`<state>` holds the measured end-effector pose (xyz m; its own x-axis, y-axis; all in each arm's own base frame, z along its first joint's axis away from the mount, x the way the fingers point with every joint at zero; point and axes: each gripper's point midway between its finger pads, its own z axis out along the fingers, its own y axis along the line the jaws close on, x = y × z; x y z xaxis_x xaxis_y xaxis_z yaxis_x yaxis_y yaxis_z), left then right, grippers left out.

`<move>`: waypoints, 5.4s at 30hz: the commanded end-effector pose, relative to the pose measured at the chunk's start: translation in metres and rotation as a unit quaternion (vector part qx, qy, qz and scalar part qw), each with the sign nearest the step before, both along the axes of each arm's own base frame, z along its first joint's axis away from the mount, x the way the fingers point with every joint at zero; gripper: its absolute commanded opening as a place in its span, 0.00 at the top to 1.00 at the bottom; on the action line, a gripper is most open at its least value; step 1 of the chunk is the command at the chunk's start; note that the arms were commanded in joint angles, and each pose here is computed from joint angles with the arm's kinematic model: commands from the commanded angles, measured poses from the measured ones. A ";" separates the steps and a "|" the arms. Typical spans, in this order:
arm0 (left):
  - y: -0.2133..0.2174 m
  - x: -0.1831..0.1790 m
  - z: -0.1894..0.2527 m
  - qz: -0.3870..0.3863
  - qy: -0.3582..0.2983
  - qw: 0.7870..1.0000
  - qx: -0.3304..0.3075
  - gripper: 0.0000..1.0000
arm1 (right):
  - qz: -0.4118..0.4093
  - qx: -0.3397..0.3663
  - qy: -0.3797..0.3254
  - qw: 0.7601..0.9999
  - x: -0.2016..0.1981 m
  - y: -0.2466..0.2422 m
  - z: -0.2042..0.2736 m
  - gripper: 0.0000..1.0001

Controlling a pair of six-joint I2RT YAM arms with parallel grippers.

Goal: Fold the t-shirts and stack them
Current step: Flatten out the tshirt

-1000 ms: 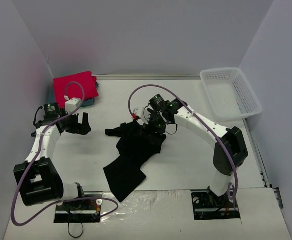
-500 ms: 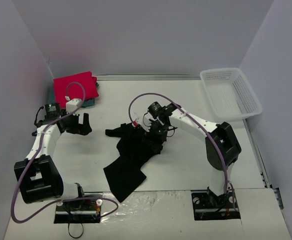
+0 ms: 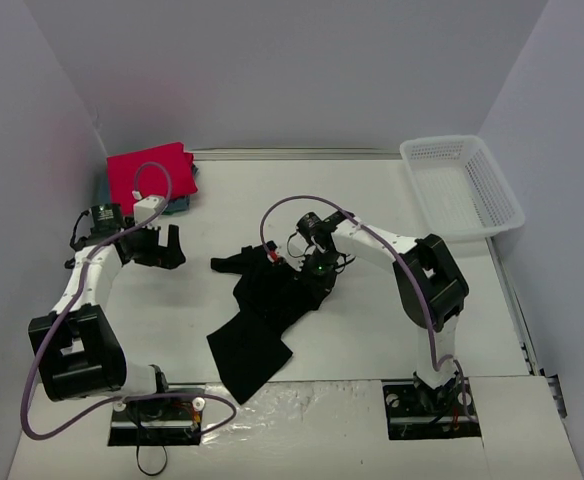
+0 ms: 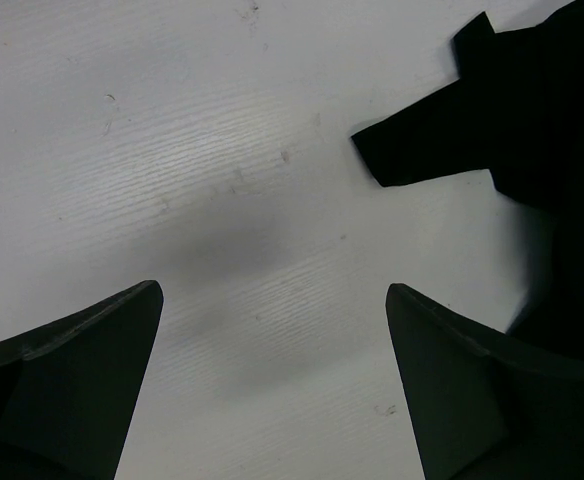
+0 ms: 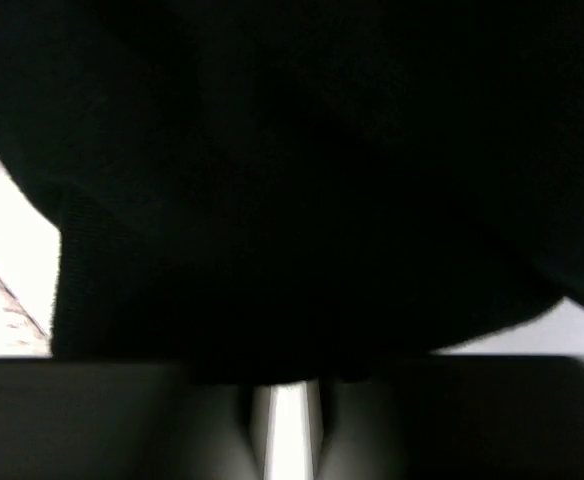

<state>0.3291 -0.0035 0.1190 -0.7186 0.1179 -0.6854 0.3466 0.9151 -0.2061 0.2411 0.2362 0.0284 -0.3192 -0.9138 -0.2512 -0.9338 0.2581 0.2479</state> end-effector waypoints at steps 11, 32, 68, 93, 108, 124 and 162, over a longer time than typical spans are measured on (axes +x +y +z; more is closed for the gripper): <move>-0.076 0.039 0.018 -0.158 0.013 0.987 -0.001 0.11 | -0.068 -0.037 -0.012 0.997 0.035 -0.056 0.005 1.00; -0.182 -0.009 -0.057 -0.344 0.160 0.924 -0.046 0.41 | -0.098 -0.042 0.018 0.994 0.047 -0.056 -0.016 1.00; -0.033 0.082 0.171 -0.002 -0.145 0.979 0.143 0.98 | -0.343 0.032 -0.310 0.886 0.220 -0.170 0.213 1.00; -0.107 -0.166 0.098 -0.453 0.078 0.886 0.055 0.29 | -0.321 0.012 -0.256 0.912 0.136 -0.197 0.163 1.00; -0.125 0.012 0.056 -0.222 0.000 0.974 0.053 0.20 | -0.339 0.006 -0.208 0.917 0.146 -0.188 0.121 1.00; -0.084 0.115 -0.022 -0.101 0.081 0.992 0.009 0.29 | -0.343 -0.003 -0.163 0.925 0.153 -0.178 0.072 1.00; -0.002 0.140 0.101 0.031 -0.084 0.991 0.095 0.98 | -0.364 -0.016 -0.255 0.896 0.198 -0.193 0.123 1.00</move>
